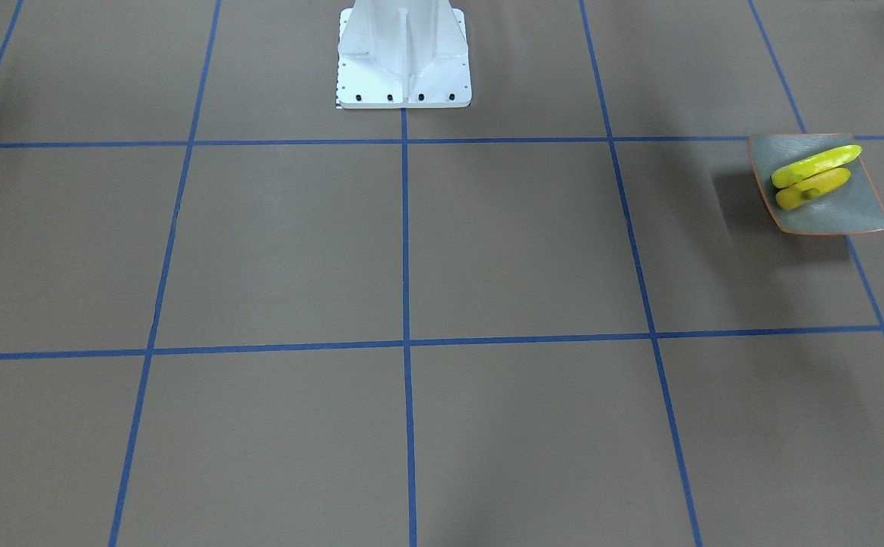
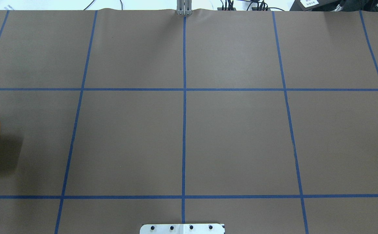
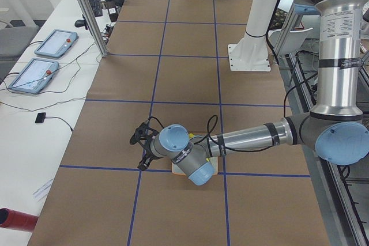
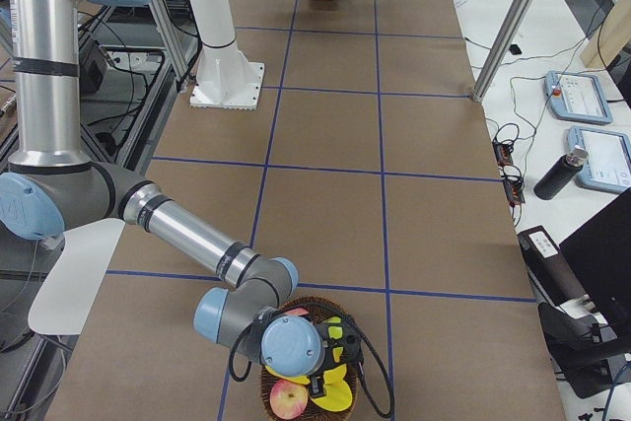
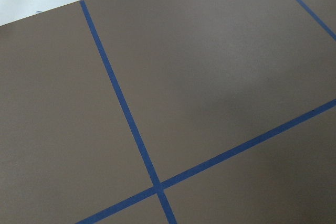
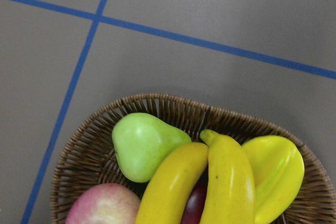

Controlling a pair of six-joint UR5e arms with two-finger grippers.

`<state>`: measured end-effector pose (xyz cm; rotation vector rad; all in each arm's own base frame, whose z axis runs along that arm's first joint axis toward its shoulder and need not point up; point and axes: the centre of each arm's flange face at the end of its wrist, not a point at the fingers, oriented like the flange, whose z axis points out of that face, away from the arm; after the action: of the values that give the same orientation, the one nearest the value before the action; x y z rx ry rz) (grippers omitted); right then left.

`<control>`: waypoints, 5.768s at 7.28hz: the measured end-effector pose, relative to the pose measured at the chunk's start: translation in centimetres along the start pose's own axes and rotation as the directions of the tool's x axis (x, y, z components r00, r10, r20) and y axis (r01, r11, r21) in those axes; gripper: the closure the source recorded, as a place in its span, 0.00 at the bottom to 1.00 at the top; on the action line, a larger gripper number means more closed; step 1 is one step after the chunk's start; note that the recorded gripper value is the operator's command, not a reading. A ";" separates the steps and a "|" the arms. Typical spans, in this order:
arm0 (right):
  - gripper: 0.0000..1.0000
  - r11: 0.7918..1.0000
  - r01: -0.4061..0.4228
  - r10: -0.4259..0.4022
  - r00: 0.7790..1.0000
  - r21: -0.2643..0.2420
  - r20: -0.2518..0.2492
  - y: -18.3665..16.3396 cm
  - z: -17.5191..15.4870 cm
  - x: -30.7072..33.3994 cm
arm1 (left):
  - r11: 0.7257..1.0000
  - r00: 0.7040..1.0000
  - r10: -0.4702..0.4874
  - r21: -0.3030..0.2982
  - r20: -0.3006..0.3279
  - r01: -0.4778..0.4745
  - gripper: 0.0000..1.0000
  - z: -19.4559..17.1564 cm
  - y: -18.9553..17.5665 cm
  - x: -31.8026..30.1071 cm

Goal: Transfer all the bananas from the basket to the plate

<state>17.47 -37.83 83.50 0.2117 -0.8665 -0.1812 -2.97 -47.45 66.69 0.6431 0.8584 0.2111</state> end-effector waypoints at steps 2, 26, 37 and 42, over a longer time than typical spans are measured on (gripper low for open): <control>0.20 0.999 -0.040 0.040 0.999 -0.015 0.009 1.3 1.3 1.1 | 1.000 1.000 0.001 0.001 -0.003 -0.001 0.00 -0.1 0.2 0.1; 1.00 0.992 -0.010 0.019 0.997 0.124 -0.071 -12.9 -7.7 -7.4 | 1.000 1.000 -0.014 0.004 -0.026 0.014 0.00 -0.4 2.2 0.4; 1.00 0.924 -0.324 0.303 0.944 0.202 0.129 -35.3 -7.7 -53.3 | 0.948 0.950 -0.307 -0.098 -0.055 0.301 0.00 5.1 -17.5 18.9; 1.00 0.889 -0.397 0.351 0.911 0.230 0.215 -36.0 -2.0 -73.1 | 0.898 0.862 -0.436 -0.188 -0.258 0.398 0.00 6.4 -25.4 41.4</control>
<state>-29.95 -54.50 19.33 0.2805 -1.0838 0.2893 26.73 -53.00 28.08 0.2914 1.2417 -0.0358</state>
